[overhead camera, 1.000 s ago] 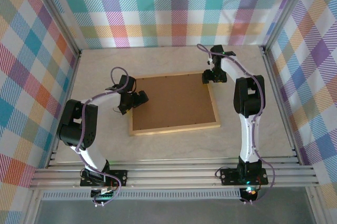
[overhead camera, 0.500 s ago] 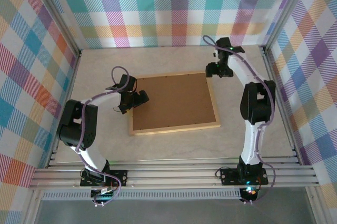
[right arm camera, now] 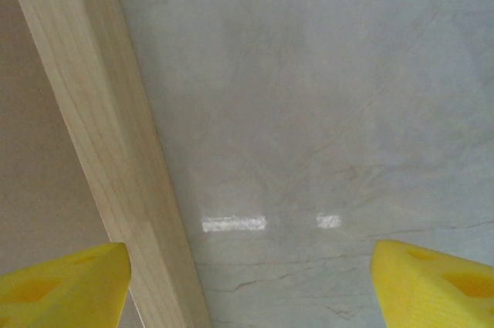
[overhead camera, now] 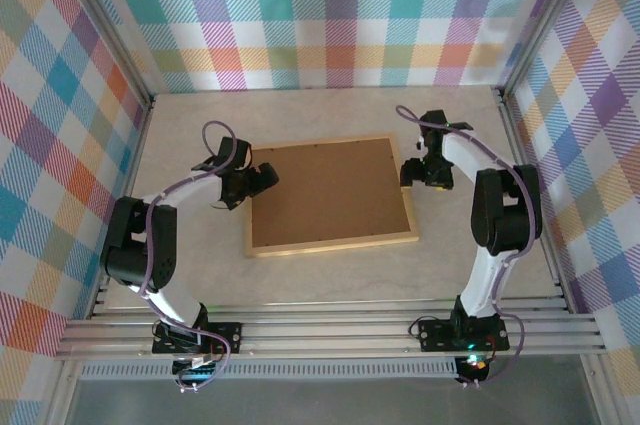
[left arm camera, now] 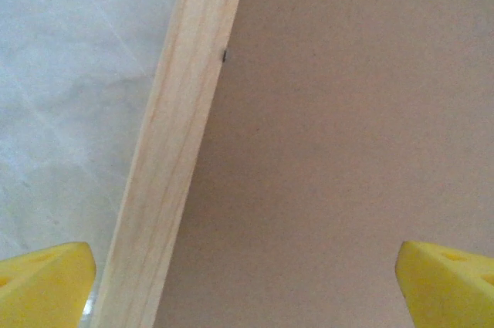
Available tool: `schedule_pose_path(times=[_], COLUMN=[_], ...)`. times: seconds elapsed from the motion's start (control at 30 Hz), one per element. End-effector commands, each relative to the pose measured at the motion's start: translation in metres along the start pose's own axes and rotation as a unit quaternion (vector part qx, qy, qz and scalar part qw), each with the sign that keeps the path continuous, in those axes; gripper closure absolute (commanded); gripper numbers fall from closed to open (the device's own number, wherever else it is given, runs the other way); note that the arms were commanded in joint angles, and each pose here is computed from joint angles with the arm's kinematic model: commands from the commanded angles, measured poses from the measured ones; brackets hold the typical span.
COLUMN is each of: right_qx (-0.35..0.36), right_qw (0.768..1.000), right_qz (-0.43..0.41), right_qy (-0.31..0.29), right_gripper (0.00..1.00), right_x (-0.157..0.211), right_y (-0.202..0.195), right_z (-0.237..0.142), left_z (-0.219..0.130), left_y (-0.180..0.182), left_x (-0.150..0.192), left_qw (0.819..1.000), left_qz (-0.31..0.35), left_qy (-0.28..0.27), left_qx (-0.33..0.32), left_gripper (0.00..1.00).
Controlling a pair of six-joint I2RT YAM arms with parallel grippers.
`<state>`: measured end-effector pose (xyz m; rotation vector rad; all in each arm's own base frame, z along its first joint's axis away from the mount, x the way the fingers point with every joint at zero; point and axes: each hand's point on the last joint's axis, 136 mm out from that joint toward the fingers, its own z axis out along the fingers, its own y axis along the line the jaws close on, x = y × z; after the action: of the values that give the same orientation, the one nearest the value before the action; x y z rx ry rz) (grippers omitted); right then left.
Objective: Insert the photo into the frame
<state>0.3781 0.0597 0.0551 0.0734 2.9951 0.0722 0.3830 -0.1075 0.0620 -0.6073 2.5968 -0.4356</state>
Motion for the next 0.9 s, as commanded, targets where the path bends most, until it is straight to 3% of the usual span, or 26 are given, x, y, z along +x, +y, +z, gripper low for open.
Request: schedule_pose_path(times=[0.0,0.63,0.87], right_qx=[-0.031,-0.046,-0.063], right_qw=[0.999,0.999,0.997], right_qz=[0.003,0.017,0.009], right_qy=[-0.025,0.013,0.037], right_gripper=[0.19,0.19,0.19], right_x=[-0.003,0.028,0.036], right_y=[0.012,0.013,0.032], right_z=[-0.012,0.013,0.028], left_z=[0.002,0.02,0.024], left_y=[-0.003,-0.015,-0.029], left_x=[0.001,0.023,0.03], left_qw=[1.0,0.997,0.996], left_qz=[-0.018,-0.029,-0.016], left_qy=[0.0,0.036,0.046], left_qx=[0.022,0.056,0.069], left_gripper=[0.0,0.0,0.0])
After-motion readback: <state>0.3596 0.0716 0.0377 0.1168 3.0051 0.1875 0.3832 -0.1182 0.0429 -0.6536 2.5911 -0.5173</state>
